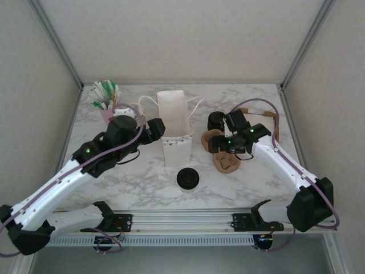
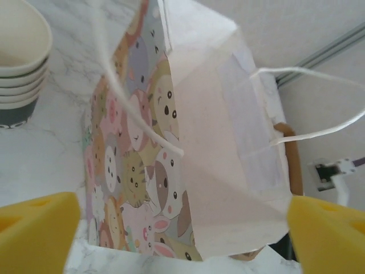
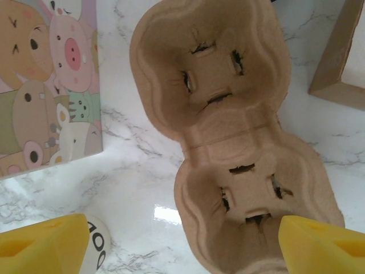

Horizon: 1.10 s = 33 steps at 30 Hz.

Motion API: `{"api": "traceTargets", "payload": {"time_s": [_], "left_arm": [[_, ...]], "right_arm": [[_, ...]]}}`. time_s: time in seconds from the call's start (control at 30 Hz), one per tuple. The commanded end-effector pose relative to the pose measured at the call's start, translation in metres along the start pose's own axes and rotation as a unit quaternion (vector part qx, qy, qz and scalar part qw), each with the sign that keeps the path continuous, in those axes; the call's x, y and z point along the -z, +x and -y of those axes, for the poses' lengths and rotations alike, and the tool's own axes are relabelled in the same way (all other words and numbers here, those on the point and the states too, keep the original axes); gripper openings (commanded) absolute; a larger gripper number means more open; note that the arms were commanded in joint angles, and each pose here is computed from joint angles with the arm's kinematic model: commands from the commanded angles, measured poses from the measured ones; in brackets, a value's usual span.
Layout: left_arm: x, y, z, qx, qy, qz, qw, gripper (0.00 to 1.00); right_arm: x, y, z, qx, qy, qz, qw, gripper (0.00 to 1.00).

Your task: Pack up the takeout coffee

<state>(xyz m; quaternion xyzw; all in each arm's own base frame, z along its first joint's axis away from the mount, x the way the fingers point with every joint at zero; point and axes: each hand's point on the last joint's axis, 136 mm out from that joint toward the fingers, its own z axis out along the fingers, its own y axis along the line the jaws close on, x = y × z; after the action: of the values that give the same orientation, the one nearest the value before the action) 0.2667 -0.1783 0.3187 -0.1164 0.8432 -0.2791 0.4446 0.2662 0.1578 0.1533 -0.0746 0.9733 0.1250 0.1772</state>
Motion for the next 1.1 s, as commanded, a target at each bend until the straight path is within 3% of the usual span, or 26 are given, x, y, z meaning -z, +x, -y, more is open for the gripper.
{"api": "traceTargets", "payload": {"time_s": [0.0,0.2,0.37,0.63,1.07], "left_arm": [[0.019,-0.011,-0.008,-0.002,0.012,0.047,0.999,1.00],[0.031,-0.001,-0.027,-0.006,0.021,0.061,0.998,1.00],[0.023,0.010,-0.048,-0.014,-0.012,0.057,0.998,1.00],[0.008,0.017,-0.075,0.001,-0.039,0.048,0.998,1.00],[0.000,0.016,-0.099,0.021,-0.067,0.051,0.996,1.00]], "right_arm": [[0.001,-0.003,0.001,0.019,0.004,-0.020,1.000,0.85],[-0.010,-0.010,0.006,0.041,0.022,-0.047,0.998,0.81],[-0.020,-0.012,0.014,0.068,0.048,-0.064,0.994,0.80],[-0.036,-0.016,0.016,0.079,0.056,-0.084,0.992,0.68],[-0.054,-0.012,0.031,0.065,0.100,-0.116,0.986,0.63]]}}
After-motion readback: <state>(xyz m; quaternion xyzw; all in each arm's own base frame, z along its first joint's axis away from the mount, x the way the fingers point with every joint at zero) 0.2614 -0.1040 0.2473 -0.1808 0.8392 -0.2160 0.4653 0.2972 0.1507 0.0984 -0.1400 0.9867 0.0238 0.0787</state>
